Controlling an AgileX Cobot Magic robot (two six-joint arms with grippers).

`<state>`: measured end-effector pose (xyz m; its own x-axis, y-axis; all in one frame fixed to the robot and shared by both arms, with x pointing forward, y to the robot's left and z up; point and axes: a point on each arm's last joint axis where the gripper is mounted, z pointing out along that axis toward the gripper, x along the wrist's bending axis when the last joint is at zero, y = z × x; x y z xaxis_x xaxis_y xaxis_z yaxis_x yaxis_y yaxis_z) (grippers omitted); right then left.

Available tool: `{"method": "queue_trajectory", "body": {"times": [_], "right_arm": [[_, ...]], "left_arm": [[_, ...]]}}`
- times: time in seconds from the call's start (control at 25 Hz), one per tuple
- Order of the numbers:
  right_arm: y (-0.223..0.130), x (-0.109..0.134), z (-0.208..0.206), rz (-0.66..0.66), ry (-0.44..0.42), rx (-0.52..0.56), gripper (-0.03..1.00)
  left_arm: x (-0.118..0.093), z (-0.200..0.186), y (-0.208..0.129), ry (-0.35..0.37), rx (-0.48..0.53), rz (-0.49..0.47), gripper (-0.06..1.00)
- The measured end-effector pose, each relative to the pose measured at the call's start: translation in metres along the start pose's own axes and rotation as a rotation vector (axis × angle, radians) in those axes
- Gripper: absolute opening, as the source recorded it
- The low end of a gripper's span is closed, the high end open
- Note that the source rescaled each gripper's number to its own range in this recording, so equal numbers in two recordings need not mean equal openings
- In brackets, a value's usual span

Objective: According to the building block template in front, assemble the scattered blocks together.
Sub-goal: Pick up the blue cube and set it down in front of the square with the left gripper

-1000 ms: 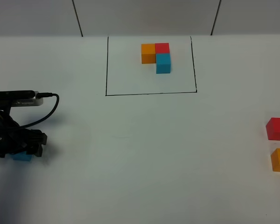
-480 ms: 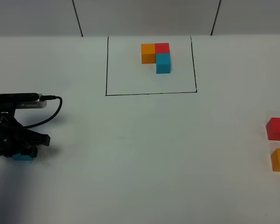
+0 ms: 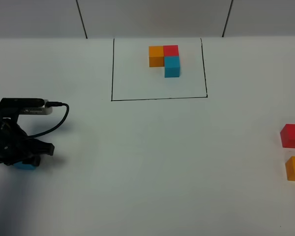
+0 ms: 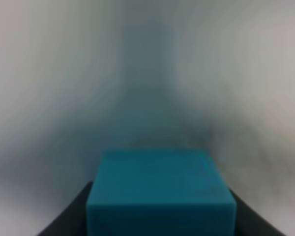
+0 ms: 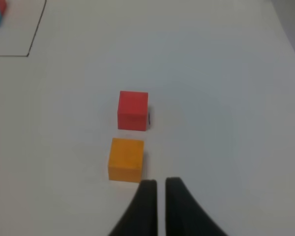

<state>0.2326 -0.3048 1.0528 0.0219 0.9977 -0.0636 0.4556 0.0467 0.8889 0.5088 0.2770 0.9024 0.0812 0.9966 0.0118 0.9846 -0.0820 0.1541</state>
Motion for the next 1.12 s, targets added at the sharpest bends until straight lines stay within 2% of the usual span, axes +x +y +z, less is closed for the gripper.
{"method": "queue_trajectory", "body": {"times": [0.24, 0.4, 0.56, 0.64, 0.84, 0.92, 0.96, 1.12], "right_arm": [[0.000, 0.000, 0.000, 0.000, 0.000, 0.000, 0.00], [0.000, 0.000, 0.000, 0.000, 0.000, 0.000, 0.00], [0.000, 0.000, 0.000, 0.000, 0.000, 0.000, 0.00], [0.000, 0.000, 0.000, 0.000, 0.000, 0.000, 0.00], [0.000, 0.000, 0.000, 0.000, 0.000, 0.000, 0.00], [0.000, 0.000, 0.000, 0.000, 0.000, 0.000, 0.00], [0.000, 0.000, 0.000, 0.000, 0.000, 0.000, 0.00], [0.000, 0.000, 0.000, 0.000, 0.000, 0.000, 0.00]], "left_arm": [[-0.023, -0.051, -0.002, -0.022, -0.158, 0.088, 0.53], [-0.039, -0.079, -0.007, -0.036, -0.256, 0.235, 0.53], [-0.051, -0.094, -0.015, -0.028, -0.292, 0.513, 0.53], [-0.054, -0.096, -0.019, -0.032, -0.284, 0.687, 0.53], [-0.062, -0.097, -0.028, -0.103, -0.261, 1.138, 0.53], [-0.065, -0.098, -0.030, -0.131, -0.282, 1.268, 0.53], [-0.068, -0.098, -0.030, -0.147, -0.299, 1.317, 0.53], [-0.073, -0.100, -0.031, -0.190, -0.354, 1.407, 0.53]]}}
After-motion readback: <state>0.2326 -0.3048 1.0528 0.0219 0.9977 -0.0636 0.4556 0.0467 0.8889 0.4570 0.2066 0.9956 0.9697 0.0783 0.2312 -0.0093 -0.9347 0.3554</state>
